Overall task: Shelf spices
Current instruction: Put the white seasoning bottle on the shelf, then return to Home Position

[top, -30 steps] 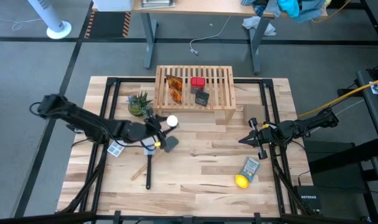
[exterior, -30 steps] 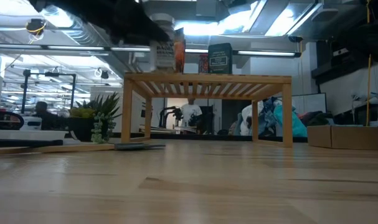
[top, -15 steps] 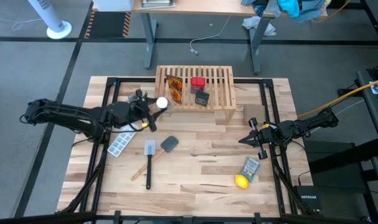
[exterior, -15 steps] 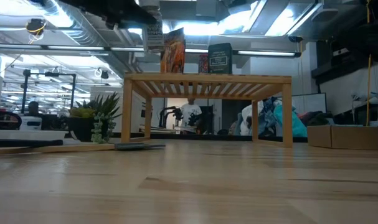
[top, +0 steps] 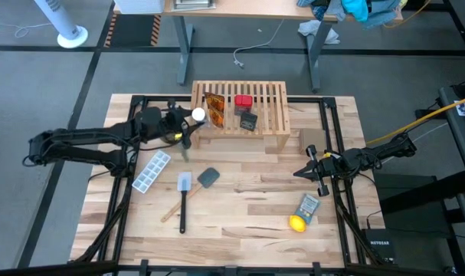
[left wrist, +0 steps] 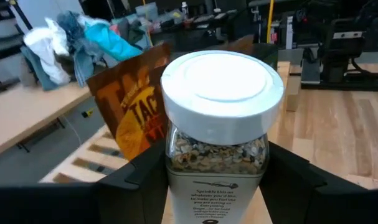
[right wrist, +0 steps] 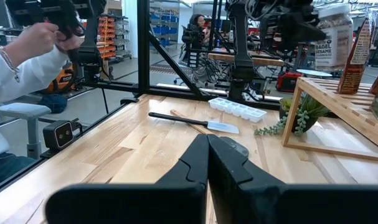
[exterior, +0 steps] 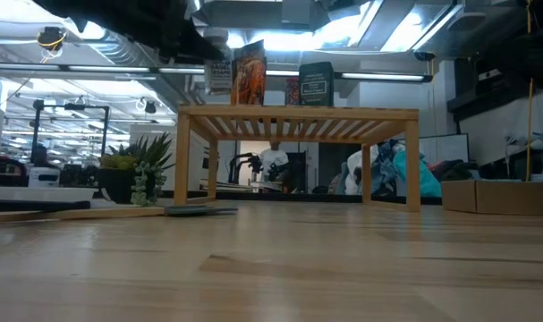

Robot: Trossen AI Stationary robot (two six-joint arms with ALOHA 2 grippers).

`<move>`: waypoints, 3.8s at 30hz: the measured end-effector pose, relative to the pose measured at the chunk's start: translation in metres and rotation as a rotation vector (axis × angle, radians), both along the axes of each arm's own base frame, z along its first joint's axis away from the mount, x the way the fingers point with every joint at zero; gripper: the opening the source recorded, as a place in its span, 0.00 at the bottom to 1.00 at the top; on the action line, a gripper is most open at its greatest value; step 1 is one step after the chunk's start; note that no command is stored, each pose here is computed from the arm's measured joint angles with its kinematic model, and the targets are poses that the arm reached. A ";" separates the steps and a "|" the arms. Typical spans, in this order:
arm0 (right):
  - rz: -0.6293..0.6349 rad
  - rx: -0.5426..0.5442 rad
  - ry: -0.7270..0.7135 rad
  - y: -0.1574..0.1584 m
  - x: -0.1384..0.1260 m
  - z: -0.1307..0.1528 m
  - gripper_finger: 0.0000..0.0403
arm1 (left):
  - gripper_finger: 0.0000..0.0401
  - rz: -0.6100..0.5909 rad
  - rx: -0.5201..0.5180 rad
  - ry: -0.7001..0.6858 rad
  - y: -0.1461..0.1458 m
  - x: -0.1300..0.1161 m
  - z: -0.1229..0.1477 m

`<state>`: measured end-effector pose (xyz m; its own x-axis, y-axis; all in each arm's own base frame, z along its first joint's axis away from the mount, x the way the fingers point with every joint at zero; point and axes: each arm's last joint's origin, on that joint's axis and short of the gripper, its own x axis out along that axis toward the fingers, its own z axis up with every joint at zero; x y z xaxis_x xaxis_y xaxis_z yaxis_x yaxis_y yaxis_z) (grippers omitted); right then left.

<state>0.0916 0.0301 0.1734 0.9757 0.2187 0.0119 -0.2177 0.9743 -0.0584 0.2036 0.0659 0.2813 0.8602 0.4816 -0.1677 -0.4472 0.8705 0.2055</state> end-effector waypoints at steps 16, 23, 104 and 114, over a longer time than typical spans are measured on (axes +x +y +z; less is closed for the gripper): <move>0.000 0.000 -0.001 0.000 0.000 0.000 0.02 | 0.48 -0.036 -0.077 0.040 0.016 -0.007 -0.007; 0.001 0.000 -0.001 0.000 0.000 0.000 0.02 | 0.57 -0.019 -0.076 0.031 0.019 -0.008 -0.007; 0.002 -0.005 0.011 0.000 0.000 0.000 0.02 | 0.28 -0.179 -0.107 -0.403 -0.035 -0.113 -0.100; 0.002 -0.005 0.012 0.000 0.000 0.000 0.02 | 0.12 -0.217 -0.150 -0.254 -0.040 -0.109 -0.114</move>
<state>0.0914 0.0301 0.1730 0.9754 0.2204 -0.0007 -0.2200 0.9736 -0.0602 0.0943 0.0263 0.1671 0.9629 0.2698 0.0089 -0.2695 0.9627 -0.0258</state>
